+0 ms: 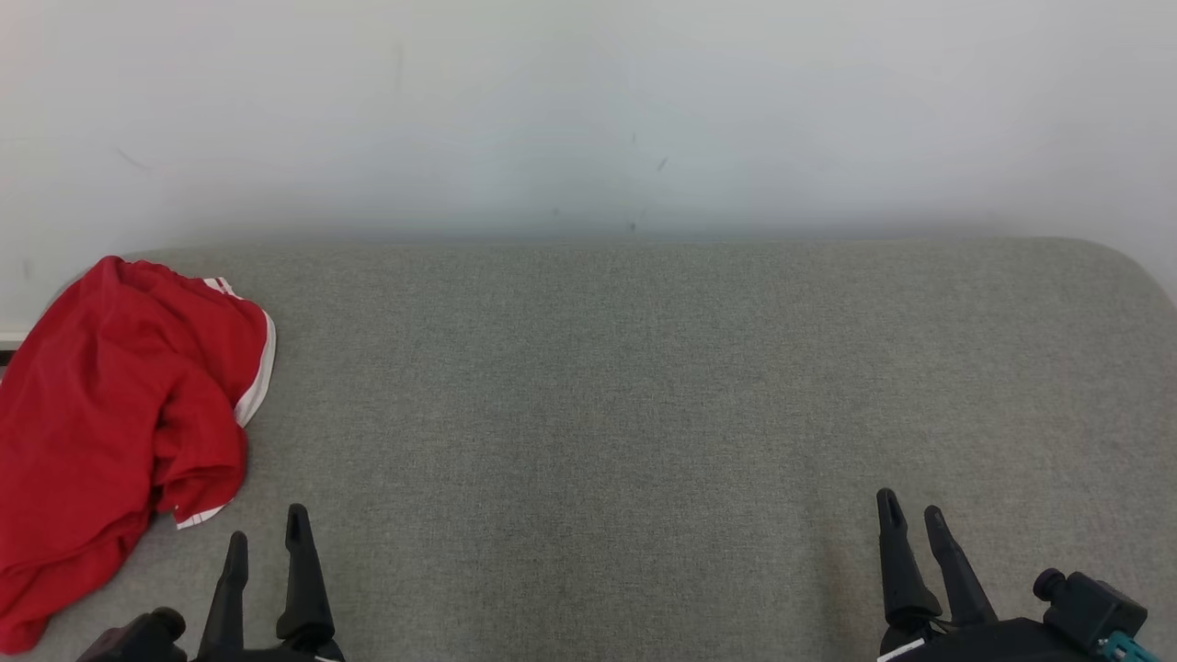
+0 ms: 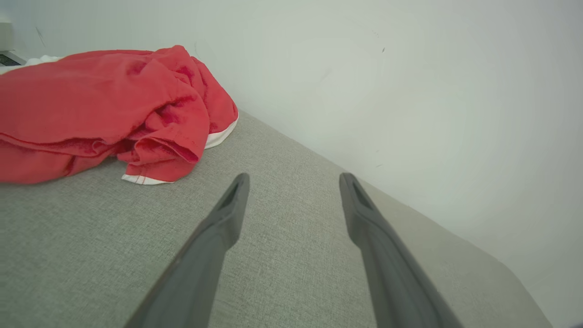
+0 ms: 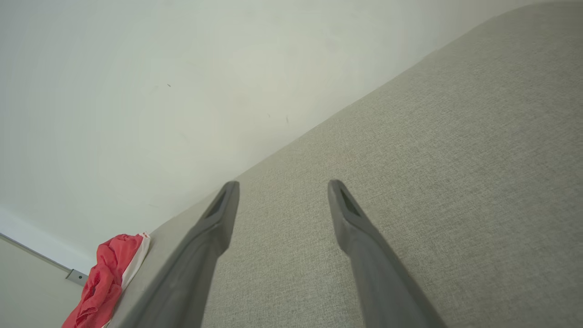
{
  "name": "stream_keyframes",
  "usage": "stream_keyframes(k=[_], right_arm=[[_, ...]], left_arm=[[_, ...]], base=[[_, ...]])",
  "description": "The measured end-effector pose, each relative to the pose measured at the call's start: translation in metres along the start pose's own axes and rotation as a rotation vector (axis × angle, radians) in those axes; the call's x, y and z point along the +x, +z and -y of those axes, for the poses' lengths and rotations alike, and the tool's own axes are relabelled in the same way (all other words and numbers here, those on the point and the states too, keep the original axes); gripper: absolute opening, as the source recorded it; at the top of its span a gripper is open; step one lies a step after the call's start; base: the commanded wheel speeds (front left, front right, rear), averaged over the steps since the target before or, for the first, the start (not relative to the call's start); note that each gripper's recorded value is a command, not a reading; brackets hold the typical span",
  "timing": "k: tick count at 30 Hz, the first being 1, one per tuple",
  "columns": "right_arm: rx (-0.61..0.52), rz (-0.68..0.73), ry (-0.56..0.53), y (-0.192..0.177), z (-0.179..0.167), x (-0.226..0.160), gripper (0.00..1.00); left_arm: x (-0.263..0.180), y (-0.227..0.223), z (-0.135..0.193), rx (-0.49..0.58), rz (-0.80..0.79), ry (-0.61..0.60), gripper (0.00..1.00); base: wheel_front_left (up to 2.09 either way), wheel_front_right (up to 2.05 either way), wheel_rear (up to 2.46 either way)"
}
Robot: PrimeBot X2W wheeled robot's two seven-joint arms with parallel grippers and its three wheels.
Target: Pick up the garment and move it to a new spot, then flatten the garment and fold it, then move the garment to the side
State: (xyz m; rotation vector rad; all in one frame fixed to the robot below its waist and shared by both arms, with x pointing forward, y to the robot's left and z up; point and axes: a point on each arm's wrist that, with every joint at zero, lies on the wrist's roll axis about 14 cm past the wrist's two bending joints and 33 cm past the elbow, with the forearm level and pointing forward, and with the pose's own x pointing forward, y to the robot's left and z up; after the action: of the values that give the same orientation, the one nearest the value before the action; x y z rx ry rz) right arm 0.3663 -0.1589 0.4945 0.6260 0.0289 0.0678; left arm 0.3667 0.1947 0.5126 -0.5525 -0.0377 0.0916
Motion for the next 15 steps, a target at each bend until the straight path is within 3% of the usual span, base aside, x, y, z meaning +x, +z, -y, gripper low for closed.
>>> stream_keyframes(k=[15], right_arm=[[-0.176,0.007,0.018,-0.001,-0.001,-0.004,1.00]], left_arm=[[-0.009,-0.015,-0.013,0.178,-0.027,0.020,1.00]], base=[[0.00,0.00,0.00]])
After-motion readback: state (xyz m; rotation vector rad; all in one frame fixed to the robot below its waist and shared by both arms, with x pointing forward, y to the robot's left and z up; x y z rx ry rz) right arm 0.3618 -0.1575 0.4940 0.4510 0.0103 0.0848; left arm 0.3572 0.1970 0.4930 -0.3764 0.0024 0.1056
